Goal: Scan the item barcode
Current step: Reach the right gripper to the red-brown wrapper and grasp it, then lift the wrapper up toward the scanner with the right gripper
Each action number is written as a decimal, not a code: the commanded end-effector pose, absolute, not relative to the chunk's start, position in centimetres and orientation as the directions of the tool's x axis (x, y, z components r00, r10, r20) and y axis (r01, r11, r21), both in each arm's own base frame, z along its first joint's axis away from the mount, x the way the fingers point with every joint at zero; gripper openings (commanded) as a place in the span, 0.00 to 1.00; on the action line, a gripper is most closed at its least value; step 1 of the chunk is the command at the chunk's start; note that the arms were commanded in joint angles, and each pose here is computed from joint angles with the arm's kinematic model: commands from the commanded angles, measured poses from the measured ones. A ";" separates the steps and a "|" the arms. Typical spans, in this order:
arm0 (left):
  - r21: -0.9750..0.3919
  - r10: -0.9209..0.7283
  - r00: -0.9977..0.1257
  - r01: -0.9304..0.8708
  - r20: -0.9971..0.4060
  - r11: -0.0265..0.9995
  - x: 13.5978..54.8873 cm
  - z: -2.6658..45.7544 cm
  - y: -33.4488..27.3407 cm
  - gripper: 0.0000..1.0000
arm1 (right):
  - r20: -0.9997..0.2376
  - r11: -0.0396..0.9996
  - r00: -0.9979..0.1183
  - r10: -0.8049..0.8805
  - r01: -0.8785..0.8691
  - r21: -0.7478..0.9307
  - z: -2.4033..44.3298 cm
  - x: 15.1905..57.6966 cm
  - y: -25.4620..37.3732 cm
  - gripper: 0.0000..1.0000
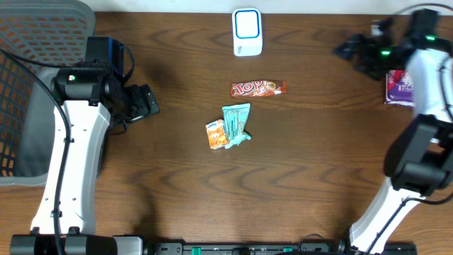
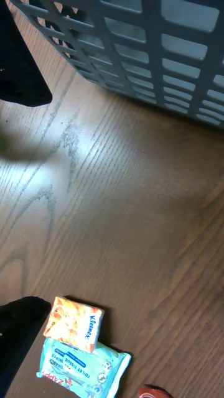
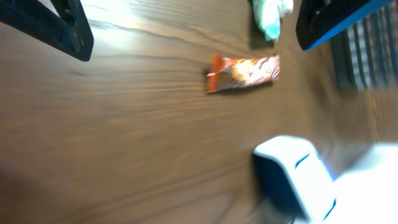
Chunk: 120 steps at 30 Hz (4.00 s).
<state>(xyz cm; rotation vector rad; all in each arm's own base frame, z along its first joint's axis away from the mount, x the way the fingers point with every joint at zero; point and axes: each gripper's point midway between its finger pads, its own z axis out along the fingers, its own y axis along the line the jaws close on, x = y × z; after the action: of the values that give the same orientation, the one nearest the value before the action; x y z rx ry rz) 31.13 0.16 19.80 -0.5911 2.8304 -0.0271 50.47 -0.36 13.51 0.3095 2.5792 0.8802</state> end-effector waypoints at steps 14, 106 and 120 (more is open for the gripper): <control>-0.047 -0.395 -0.889 -0.395 -0.230 0.917 30.9 19.5 0.6 0.98 | -0.225 0.783 -0.837 0.498 0.323 0.531 7.0 50.4 17.9 0.90; -0.047 -0.395 -0.889 -0.395 -0.230 0.917 30.9 19.5 0.6 0.98 | -0.598 0.884 -0.737 0.314 -0.002 0.467 18.4 52.1 18.1 0.01; -0.047 -0.395 -0.889 -0.395 -0.230 0.917 30.9 19.5 0.6 0.98 | -0.601 0.655 -0.682 0.417 -0.233 0.719 16.9 56.4 28.7 0.01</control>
<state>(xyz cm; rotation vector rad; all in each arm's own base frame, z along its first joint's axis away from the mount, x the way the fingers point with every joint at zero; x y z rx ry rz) 31.12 0.16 19.79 -0.5913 2.8315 -0.0268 56.58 27.27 19.85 0.0909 2.0260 0.9099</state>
